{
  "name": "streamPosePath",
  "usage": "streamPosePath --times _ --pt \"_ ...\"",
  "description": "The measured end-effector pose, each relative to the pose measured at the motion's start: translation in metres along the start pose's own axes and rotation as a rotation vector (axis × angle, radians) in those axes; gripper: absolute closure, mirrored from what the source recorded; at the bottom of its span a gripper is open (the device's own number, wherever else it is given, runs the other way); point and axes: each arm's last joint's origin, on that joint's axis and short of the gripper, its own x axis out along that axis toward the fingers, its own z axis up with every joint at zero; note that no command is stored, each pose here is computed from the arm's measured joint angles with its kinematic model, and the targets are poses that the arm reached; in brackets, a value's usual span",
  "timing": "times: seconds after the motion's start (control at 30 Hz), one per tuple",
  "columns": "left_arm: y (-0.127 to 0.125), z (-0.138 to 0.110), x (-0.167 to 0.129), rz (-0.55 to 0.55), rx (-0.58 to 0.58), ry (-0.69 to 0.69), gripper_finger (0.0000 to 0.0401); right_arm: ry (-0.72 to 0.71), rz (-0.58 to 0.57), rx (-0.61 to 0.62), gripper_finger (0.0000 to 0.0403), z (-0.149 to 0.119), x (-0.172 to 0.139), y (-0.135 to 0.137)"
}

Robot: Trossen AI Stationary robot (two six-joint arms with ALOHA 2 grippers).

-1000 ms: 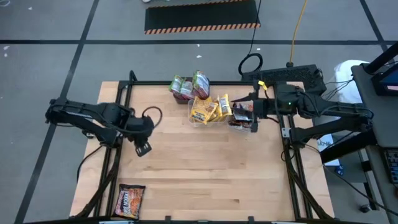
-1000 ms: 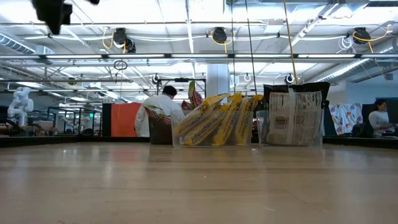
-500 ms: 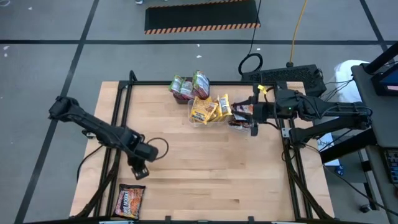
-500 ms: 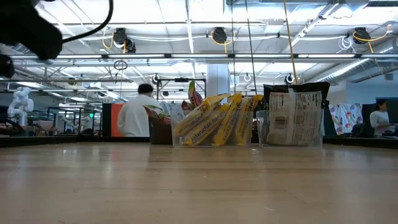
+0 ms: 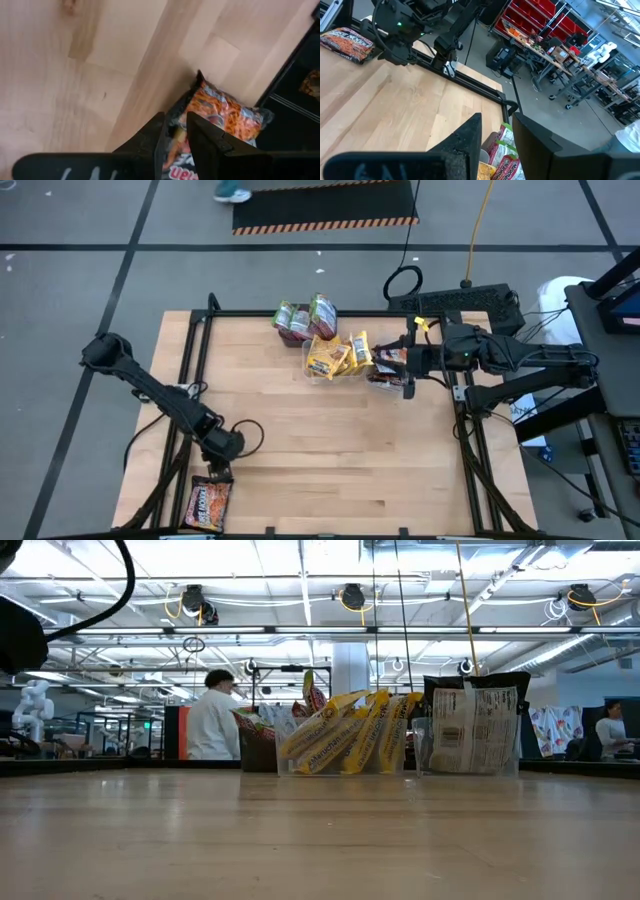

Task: Sort Maruchan noodles
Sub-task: Put the black noodle pack into the right transparent bin

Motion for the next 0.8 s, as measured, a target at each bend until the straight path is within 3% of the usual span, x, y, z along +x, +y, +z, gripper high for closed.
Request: streamPosePath --times 0.27,0.47,0.63,0.8 --pt "0.001 0.001 0.007 -0.055 0.042 -0.034 0.0316 0.000 0.000 0.001 0.0300 0.000 0.000 0.000" --pt "0.004 0.002 0.013 -0.038 0.036 -0.031 0.0316 0.000 0.000 0.000 0.0300 0.000 0.000 0.000" --pt "-0.002 0.006 0.029 -0.070 0.090 0.040 0.0316 0.000 0.000 -0.005 0.0300 0.000 0.000 0.000" --pt "0.000 0.008 0.045 -0.029 0.101 0.082 0.0316 -0.002 -0.002 -0.037 0.0300 0.000 0.000 0.000"
